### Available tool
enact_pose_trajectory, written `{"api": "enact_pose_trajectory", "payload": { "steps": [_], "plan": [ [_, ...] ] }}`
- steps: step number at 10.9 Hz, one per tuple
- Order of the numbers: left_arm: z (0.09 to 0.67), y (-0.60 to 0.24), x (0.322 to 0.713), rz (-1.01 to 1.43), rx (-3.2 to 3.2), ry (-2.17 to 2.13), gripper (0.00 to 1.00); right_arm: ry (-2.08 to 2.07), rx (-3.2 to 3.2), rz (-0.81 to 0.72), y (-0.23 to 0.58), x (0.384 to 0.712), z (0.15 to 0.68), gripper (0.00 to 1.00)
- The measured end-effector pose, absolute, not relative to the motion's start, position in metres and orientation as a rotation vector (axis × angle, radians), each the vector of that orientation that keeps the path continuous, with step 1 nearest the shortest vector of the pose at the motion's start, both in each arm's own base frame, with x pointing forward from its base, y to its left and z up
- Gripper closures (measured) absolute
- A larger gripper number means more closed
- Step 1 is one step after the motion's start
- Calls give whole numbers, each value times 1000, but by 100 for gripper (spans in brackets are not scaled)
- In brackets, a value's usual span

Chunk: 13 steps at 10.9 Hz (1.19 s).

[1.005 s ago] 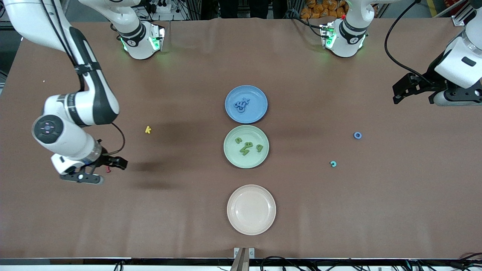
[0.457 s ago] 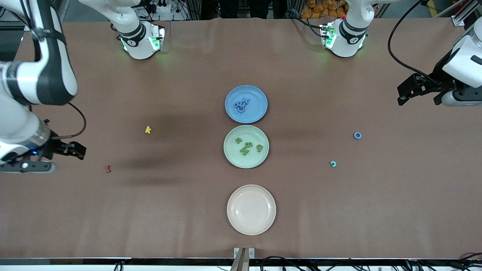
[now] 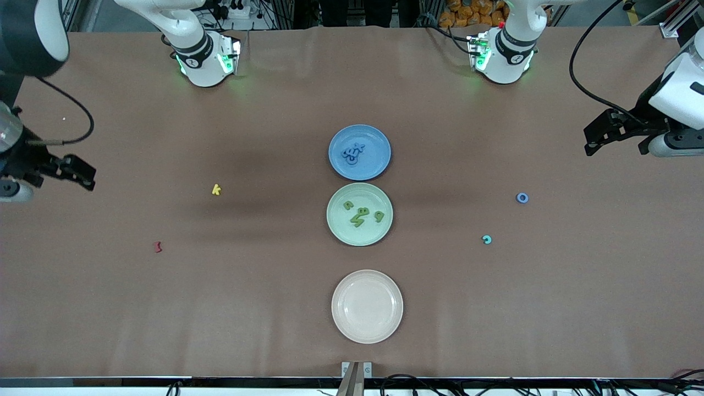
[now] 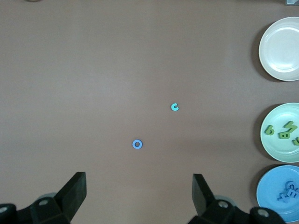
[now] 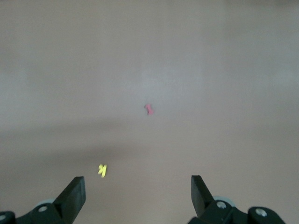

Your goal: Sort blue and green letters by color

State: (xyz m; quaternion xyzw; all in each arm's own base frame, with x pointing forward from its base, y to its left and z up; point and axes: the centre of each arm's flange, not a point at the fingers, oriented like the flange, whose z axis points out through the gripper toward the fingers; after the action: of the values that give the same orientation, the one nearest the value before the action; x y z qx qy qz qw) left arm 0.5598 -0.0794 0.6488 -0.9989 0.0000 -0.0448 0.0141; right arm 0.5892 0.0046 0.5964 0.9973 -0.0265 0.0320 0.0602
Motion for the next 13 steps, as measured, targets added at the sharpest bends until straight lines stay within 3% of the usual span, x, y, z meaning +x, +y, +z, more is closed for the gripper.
{"api": "enact_pose_trajectory", "payload": {
  "steps": [3,13],
  "plan": [
    [650,-79,560,-142,-3110,0,0,-111,3019,-27,18,565,620,0],
    [652,-80,560,-148,-3110,1,0,-170,3092,-99,6,568,606,0]
  ]
}}
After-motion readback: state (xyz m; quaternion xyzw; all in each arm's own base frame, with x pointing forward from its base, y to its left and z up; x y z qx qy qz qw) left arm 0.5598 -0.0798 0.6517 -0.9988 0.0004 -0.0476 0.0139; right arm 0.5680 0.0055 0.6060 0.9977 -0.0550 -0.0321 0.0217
